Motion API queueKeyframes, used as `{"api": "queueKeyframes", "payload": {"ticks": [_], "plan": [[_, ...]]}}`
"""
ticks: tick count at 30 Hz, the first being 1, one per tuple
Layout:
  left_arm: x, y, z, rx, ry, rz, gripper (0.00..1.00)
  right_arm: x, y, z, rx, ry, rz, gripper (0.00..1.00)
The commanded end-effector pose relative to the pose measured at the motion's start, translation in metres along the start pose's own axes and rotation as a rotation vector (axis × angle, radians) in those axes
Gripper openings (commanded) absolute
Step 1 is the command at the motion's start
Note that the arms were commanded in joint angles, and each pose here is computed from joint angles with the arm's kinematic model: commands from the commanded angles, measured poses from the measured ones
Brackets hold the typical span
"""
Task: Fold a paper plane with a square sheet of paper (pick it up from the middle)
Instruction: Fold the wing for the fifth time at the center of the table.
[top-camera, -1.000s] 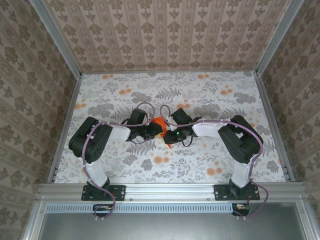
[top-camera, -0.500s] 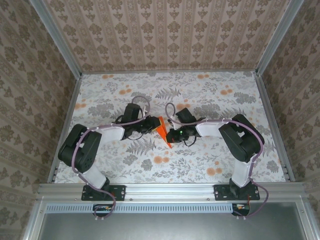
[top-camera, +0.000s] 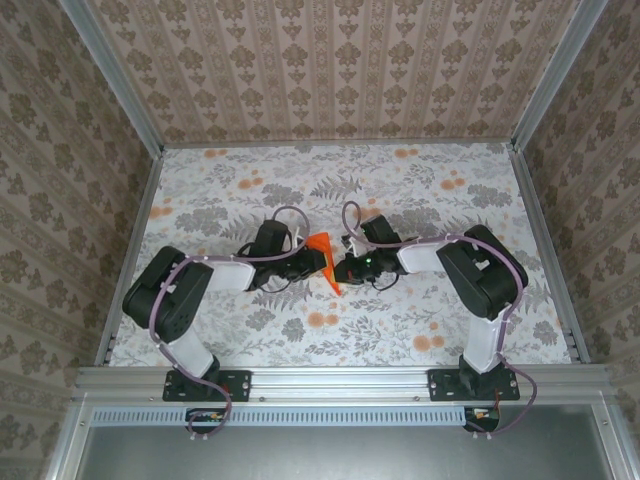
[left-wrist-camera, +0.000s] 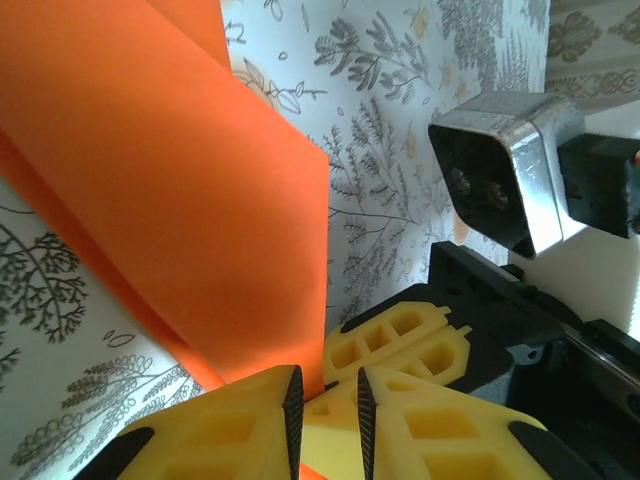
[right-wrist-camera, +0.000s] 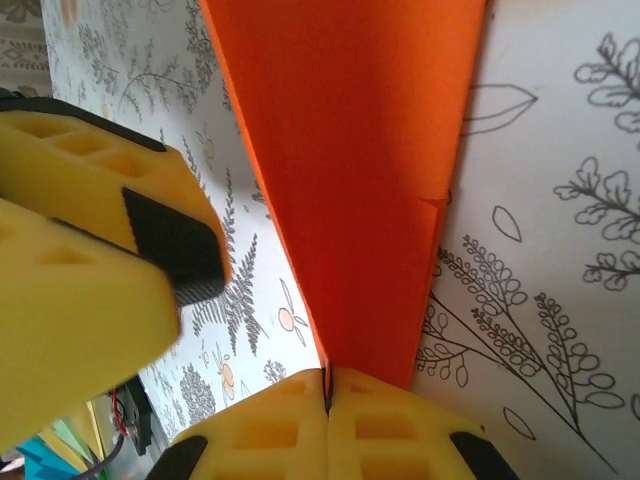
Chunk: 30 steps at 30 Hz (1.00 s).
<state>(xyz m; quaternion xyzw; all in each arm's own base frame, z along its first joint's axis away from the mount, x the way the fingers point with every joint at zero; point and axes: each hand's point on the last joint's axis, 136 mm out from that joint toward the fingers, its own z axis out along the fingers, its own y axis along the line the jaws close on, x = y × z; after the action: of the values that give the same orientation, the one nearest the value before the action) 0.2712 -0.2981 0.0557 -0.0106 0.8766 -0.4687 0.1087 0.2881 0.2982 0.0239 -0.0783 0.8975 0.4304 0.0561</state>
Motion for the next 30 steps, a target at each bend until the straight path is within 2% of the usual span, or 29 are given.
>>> {"api": "queueKeyframes", "payload": {"ticks": [1,20,30], "plan": [[-0.005,-0.012,0.007,0.044,0.001,0.051,0.23,0.009,-0.007,0.004,-0.009,0.042,0.056,0.00],[0.004,0.021,0.021,-0.070,0.038,0.000,0.20,0.017,-0.019,0.011,0.005,0.078,0.107,0.02],[0.011,0.044,0.019,-0.182,0.057,-0.057,0.18,0.017,-0.002,-0.001,-0.022,0.093,0.087,0.18]]}}
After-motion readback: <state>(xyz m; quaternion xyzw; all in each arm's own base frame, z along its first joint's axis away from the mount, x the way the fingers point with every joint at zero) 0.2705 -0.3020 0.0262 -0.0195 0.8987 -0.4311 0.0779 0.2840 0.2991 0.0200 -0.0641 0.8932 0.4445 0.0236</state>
